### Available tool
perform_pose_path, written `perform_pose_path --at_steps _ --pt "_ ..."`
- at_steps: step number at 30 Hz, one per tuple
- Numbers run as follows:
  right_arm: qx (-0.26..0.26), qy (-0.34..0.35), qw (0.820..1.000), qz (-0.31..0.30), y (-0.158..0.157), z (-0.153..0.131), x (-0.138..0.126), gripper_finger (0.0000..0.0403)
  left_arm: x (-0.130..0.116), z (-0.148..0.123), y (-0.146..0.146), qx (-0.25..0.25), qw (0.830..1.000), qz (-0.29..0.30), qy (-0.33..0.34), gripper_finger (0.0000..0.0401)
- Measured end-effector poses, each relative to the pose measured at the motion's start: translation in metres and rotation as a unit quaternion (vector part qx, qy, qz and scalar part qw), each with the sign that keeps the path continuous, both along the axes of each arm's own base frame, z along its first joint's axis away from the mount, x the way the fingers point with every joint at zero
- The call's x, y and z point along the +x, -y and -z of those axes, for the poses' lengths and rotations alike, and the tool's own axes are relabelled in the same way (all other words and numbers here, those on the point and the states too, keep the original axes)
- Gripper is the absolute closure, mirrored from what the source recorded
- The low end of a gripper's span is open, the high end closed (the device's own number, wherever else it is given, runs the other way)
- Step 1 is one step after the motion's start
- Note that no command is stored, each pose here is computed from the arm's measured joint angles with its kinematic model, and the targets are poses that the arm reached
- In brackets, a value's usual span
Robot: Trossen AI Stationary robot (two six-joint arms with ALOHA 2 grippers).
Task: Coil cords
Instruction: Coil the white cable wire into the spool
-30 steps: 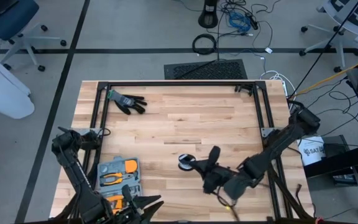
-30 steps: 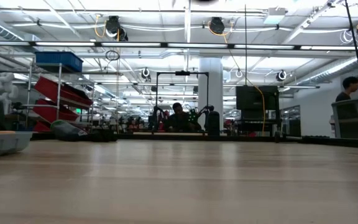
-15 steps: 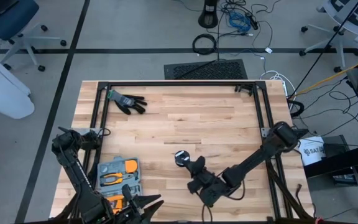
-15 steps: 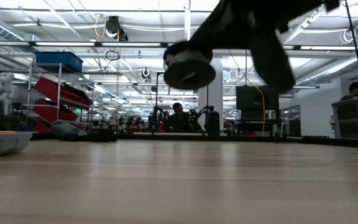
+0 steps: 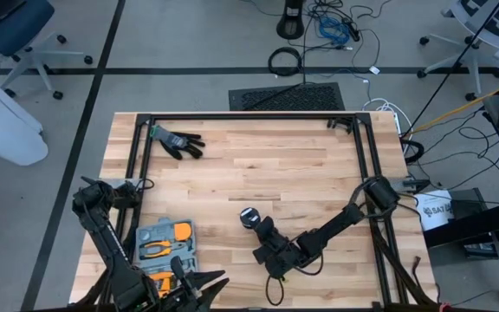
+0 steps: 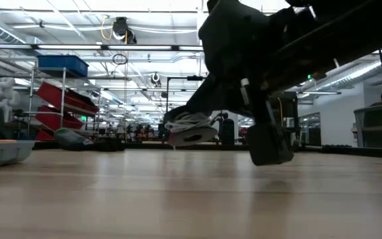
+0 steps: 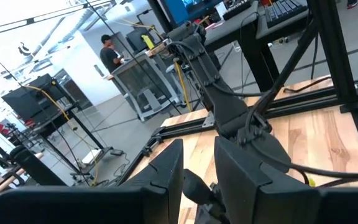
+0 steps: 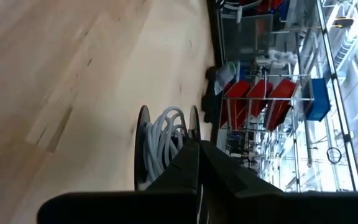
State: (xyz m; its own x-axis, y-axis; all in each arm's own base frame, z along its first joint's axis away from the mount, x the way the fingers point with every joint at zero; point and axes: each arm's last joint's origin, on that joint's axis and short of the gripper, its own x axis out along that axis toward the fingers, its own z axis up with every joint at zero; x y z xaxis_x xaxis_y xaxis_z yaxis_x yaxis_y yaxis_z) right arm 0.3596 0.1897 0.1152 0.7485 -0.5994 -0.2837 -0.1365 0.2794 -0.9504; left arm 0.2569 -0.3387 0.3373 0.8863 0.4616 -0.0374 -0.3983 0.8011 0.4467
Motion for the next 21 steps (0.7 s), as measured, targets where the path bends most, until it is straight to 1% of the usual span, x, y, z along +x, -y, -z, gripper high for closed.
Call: perform_pose_path --at_steps 4,9,15,17,21 --pt "0.005 0.002 1.000 0.006 0.004 0.003 0.003 0.0403 0.000 0.000 0.000 0.000 1.000 0.000 0.000 0.0303" --pt "0.033 0.010 0.999 0.018 0.014 0.004 0.007 0.0403 0.000 0.000 0.000 0.000 1.000 0.000 0.000 0.0303" --pt "0.071 -0.016 0.997 0.001 0.025 0.008 0.012 0.0402 0.000 0.000 0.000 0.000 1.000 0.000 0.000 0.0303" --pt "0.087 -0.016 0.996 -0.002 0.026 0.008 0.013 0.0398 0.000 0.000 0.000 0.000 1.000 0.000 0.000 0.0303" --pt "0.098 -0.010 0.995 0.003 0.028 0.008 0.014 0.0377 0.000 0.000 0.000 0.000 1.000 0.000 0.000 0.0303"
